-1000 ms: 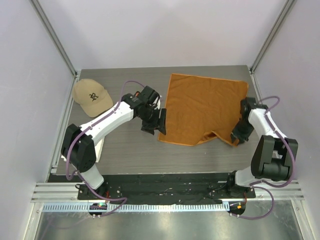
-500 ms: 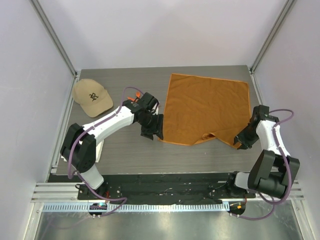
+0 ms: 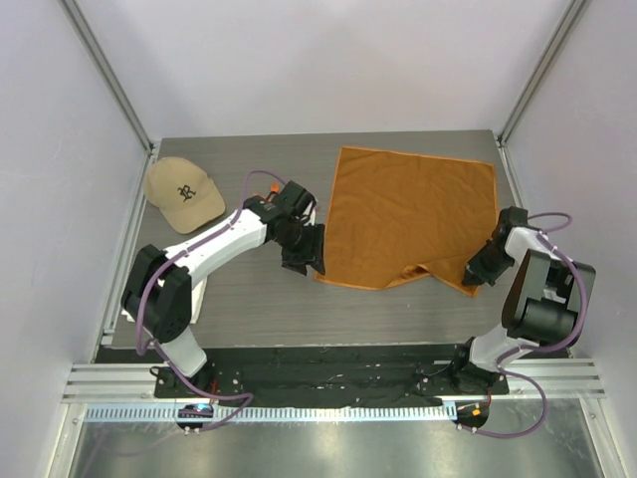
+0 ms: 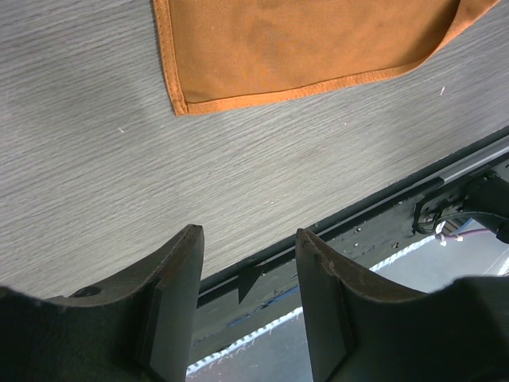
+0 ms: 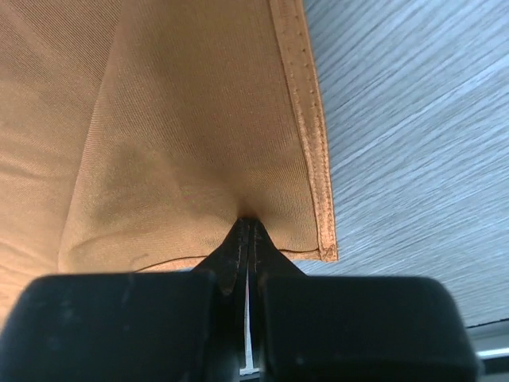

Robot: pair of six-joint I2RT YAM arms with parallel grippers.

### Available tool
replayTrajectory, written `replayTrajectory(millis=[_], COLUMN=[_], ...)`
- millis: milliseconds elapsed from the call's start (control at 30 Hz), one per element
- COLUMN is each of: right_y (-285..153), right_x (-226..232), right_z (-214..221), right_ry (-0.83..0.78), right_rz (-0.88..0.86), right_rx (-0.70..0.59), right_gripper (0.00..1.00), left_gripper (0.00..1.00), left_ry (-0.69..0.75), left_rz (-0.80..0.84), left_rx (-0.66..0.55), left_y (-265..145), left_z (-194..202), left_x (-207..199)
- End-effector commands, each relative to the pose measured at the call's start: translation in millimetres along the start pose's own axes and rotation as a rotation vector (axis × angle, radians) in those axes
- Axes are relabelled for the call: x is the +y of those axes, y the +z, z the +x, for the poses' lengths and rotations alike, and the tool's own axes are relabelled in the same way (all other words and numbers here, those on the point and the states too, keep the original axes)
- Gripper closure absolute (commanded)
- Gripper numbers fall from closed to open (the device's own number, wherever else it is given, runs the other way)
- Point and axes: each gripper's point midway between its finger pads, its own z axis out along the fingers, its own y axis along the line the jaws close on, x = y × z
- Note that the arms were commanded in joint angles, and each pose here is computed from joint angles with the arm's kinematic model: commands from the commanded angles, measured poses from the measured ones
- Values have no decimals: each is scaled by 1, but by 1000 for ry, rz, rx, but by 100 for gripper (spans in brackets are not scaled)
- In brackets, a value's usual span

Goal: Fold the napkin into a case and place the utensils inside
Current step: Flatten out the crumpled napkin at the center of the board.

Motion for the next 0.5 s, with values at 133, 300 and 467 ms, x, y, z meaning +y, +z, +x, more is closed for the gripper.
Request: replayTrajectory(millis=[133,300,467], right_y=[5,-14,-51], right_x=[-45,-74,-64], right_z=[9,44,18], right_ry=[121,251,200], right_rz=[169,304,232], right_rx=[-42,55,-46], right_gripper=[99,98,82], left_gripper=[46,47,47], left_ry=[12,13,23], left_rz=[19,29,30], left_rx=[-33,-33,-34], left_y=[-9,-10,-14], left_z=[-6,-6,-4], left_x=[-1,-2,-1])
